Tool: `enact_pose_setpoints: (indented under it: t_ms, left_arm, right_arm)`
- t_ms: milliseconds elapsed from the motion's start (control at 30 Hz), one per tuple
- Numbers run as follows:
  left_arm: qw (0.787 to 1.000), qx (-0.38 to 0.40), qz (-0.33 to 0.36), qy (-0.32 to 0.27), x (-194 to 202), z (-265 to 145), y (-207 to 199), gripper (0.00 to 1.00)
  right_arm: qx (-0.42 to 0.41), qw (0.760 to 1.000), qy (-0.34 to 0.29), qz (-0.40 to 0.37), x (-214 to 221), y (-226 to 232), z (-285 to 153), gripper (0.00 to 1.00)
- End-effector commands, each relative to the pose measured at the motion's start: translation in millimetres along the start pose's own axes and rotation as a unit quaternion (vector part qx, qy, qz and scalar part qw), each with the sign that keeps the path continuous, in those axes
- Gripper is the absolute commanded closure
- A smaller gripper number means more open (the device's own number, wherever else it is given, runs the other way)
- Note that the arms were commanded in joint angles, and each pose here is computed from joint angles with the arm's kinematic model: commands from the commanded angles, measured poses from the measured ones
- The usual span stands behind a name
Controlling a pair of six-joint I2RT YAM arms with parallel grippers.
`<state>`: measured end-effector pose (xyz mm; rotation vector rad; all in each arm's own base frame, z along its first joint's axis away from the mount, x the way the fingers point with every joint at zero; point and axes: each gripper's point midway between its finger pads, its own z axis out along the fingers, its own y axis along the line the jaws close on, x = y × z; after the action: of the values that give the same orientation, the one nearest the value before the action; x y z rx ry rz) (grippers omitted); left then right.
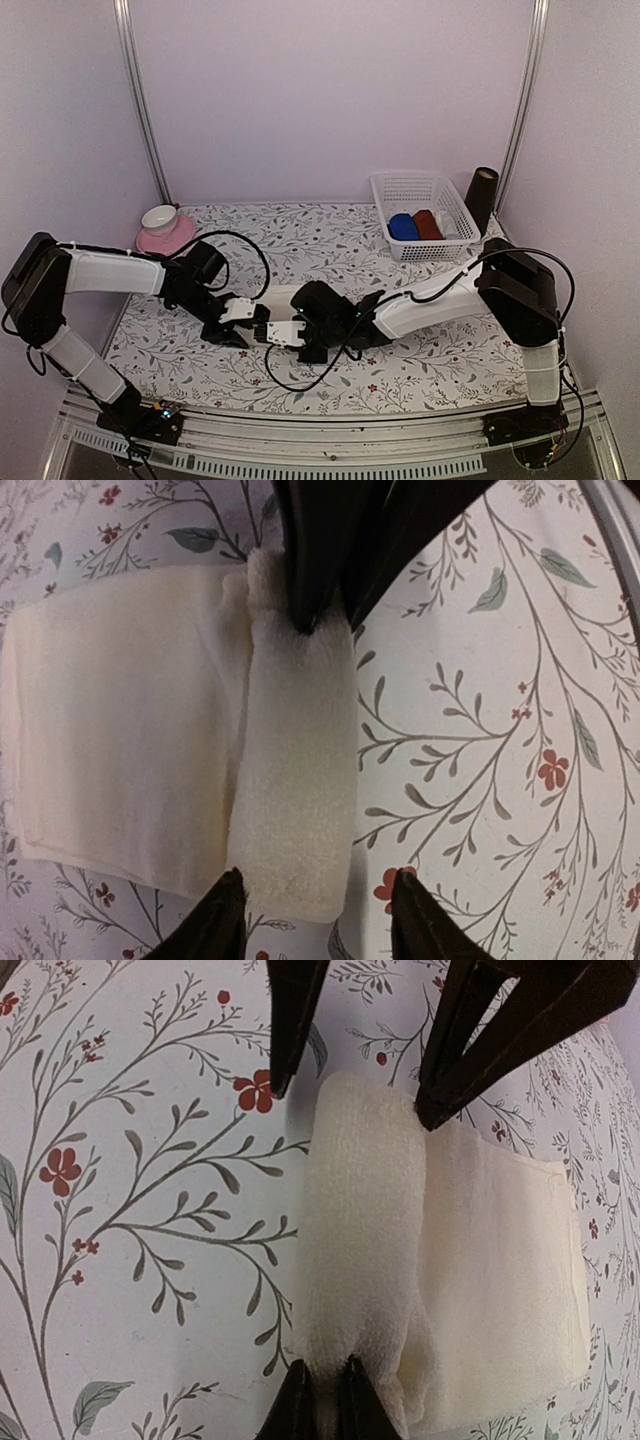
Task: Roll the towels
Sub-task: Roll the towel at the center of the board.
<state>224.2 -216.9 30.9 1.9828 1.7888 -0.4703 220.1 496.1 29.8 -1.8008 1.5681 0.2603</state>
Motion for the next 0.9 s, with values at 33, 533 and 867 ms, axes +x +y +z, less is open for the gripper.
enact_pose_setpoints:
  t_ms: [33,533,867]
  left_arm:
    - [1.000,-0.013,0.018,-0.009,0,-14,-8,0.41]
    - [0.977,-0.155,0.112,-0.091,-12,-44,-8,0.39]
    - [0.972,-0.165,0.139,-0.093,-20,-30,-16,0.49]
  right_arm:
    - [-0.070,0.995,0.050,0.057,33,24,7,0.94]
    - [-0.197,0.957,0.020,0.211,22,8,-7,0.93]
    - [-0.295,0.905,0.017,0.306,23,2,-3,0.92]
